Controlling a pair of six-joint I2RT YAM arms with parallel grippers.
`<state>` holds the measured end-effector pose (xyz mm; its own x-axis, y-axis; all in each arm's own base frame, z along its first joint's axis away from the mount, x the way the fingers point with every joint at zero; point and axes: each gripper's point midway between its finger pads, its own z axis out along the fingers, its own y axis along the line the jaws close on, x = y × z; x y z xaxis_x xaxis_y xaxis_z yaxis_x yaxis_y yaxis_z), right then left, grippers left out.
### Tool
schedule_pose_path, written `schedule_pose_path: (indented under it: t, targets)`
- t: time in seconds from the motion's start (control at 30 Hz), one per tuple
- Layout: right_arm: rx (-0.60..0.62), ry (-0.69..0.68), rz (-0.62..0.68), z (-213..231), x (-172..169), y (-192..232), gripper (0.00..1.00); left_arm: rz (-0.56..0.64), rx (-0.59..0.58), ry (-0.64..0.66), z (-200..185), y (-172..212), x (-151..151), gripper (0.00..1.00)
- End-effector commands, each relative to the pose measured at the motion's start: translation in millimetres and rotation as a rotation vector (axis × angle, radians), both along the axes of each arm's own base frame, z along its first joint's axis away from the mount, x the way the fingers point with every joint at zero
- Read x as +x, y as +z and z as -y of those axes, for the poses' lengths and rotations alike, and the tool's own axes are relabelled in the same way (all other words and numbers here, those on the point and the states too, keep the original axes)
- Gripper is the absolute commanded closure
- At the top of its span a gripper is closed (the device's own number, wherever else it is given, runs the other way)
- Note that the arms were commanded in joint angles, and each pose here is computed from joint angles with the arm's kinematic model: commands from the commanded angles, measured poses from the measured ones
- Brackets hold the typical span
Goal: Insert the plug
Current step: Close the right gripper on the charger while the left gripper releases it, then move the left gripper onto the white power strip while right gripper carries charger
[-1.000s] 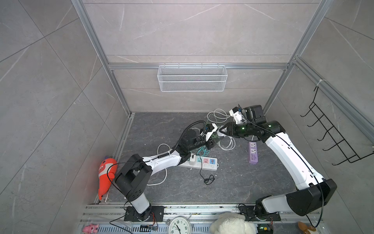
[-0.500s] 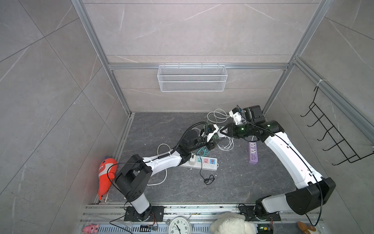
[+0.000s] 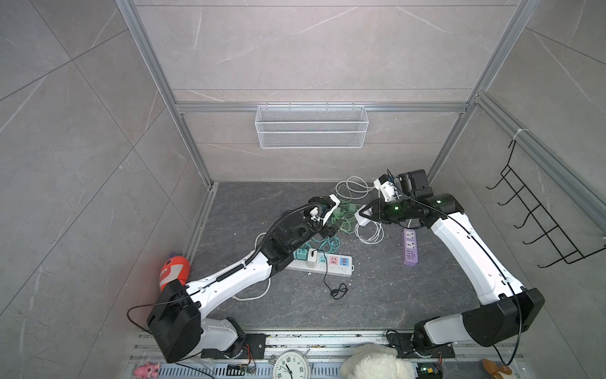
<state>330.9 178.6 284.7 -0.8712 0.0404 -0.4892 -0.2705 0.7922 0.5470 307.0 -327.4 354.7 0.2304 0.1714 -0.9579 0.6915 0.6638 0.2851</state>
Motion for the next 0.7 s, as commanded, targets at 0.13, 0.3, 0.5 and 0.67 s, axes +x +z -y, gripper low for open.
schedule_pose_path:
  t: [0.13, 0.3, 0.5, 0.67]
  targets:
    - [-0.188, -0.037, -0.053, 32, -22, -24, 0.98, -0.171, 0.18, 0.326, -66, -47, 22, 0.23]
    - [-0.196, -0.057, -0.108, 32, -33, -47, 0.98, -0.414, 0.246, 0.27, -64, -104, 3, 0.33]
    - [-0.212, -0.071, -0.139, 33, -36, -67, 0.97, -0.658, 0.229, 0.191, -68, -146, -44, 0.47]
    - [-0.251, -0.09, -0.146, 37, -29, -72, 0.97, -0.788, 0.246, 0.043, -54, -166, -104, 0.48]
